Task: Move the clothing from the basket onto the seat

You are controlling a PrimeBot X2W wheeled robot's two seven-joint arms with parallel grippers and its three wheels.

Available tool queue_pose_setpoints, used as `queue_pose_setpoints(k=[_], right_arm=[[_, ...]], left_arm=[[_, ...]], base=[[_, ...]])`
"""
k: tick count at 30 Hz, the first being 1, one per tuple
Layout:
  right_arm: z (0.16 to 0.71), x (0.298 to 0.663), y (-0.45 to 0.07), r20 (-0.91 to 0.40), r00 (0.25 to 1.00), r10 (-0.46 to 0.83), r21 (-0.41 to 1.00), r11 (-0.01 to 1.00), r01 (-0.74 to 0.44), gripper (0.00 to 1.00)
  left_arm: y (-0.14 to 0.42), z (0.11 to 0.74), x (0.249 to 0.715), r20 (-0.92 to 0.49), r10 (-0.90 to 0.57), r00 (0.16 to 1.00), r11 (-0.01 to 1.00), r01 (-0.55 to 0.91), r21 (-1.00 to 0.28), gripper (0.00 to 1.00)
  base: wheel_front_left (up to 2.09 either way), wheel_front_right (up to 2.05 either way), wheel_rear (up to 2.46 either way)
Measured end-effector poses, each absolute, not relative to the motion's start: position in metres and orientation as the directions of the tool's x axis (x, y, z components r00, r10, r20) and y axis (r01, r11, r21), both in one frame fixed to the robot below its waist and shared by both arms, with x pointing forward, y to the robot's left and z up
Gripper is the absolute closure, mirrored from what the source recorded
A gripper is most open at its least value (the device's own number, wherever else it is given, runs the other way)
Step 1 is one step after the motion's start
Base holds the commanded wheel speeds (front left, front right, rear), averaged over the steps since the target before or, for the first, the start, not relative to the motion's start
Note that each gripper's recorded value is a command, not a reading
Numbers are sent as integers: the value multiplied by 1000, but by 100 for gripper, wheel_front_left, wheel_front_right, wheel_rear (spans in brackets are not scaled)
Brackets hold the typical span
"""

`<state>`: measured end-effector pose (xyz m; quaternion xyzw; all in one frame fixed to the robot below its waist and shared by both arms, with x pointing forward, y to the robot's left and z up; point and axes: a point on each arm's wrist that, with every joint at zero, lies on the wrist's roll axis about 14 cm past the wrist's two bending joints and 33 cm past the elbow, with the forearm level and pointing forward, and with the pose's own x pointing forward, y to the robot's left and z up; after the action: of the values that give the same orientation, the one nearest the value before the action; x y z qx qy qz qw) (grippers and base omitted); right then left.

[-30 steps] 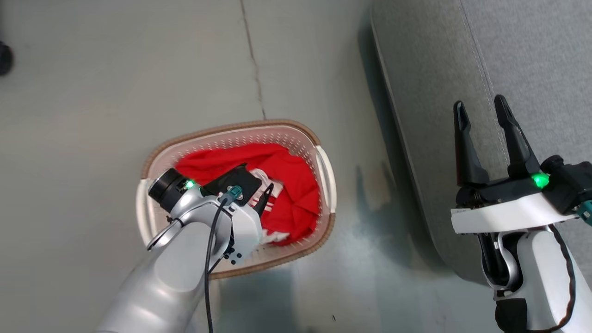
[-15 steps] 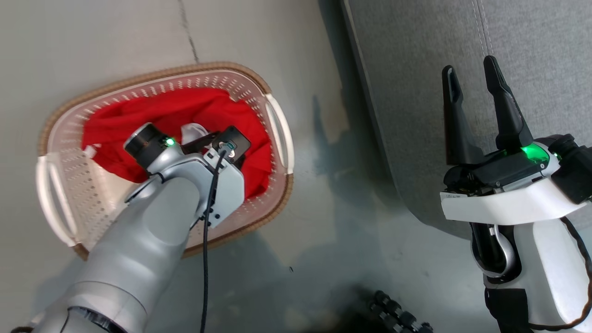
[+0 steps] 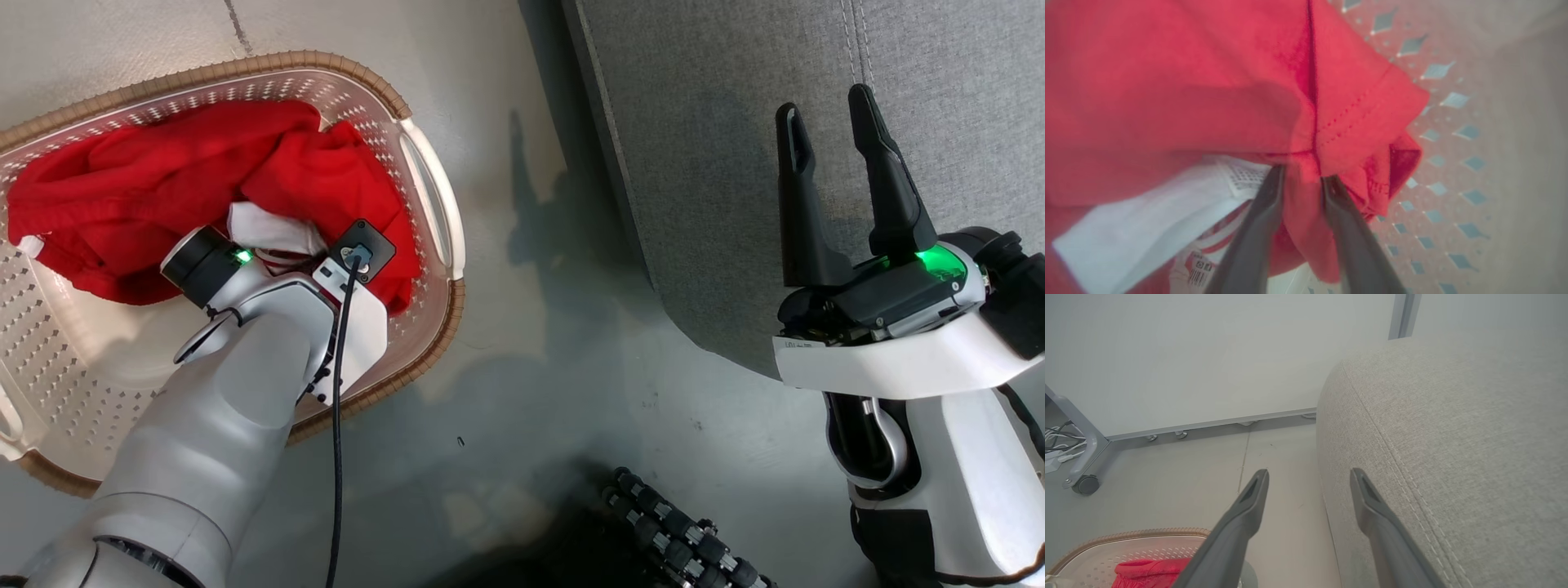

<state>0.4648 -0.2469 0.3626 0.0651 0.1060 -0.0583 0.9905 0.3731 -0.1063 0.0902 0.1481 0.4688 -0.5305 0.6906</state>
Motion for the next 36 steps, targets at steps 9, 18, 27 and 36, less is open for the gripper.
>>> queue_pose_setpoints(k=[9,18,27,36], right_arm=[[371,475,-236,-186,981,-60,117,990,83,0],[395,482,-217,-119,993,-7,94,995,18,0],[415,480,-186,-73,995,64,106,993,-56,0],[442,468,-157,-23,991,129,127,984,-126,0]], left_arm=[[-112,109,397,-757,-646,93,404,884,-236,100],[-100,172,427,-636,-712,296,539,811,-226,100],[-78,253,443,-491,-710,505,665,709,-233,100],[-46,348,464,-311,-628,713,775,609,-169,100]], base=[[0,0,0],[0,0,0],[0,0,0],[0,0,0]])
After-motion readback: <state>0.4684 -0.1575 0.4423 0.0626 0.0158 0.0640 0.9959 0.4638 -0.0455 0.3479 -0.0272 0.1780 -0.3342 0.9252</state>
